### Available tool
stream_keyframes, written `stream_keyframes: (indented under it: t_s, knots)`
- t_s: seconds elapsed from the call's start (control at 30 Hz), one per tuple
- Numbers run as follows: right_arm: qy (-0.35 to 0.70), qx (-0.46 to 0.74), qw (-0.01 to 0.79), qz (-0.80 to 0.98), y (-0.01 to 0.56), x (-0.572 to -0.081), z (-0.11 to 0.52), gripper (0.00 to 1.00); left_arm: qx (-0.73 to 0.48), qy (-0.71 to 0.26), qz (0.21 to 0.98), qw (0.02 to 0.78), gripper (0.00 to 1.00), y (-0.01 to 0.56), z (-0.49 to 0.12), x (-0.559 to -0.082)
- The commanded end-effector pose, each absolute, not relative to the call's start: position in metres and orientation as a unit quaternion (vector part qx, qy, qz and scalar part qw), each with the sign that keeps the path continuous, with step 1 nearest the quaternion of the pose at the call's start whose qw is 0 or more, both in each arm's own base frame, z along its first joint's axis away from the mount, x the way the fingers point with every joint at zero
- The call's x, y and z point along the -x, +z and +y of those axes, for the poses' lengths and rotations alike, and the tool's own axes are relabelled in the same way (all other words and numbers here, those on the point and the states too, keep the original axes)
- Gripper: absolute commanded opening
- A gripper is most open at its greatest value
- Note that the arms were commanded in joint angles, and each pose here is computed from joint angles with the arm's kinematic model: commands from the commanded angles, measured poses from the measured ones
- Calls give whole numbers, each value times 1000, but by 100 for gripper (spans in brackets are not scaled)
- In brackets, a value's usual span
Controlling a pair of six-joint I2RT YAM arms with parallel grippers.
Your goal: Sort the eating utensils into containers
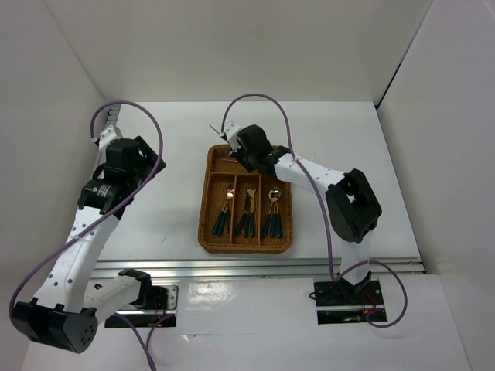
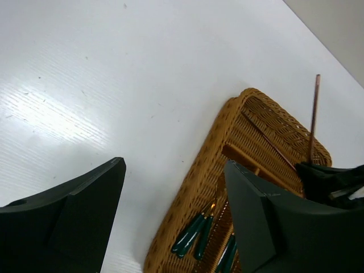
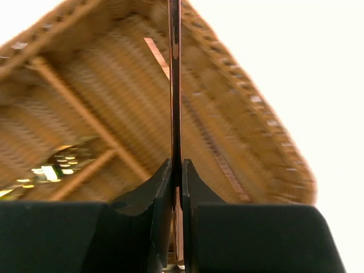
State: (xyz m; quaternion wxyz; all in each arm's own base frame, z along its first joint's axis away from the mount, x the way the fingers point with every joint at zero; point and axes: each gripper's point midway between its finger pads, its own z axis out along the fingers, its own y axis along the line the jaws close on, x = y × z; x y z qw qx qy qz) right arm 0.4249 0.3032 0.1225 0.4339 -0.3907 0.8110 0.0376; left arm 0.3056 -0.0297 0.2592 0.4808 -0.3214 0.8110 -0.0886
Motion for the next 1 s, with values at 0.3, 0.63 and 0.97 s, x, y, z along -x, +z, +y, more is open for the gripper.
stream_keyframes:
  t_s: [0.3,0.63,0.97]
  knots:
    - [-251,468,450,718,133,-484,262,3,324,-52,817,473,92,235,-11,-323]
    - [-234,492,455,704,146,-484,255,1,335,-52,818,465,93,227,6,-331]
    - [-210,514,441,705,149,-474,253,2,345,-62,821,451,93,220,12,-331]
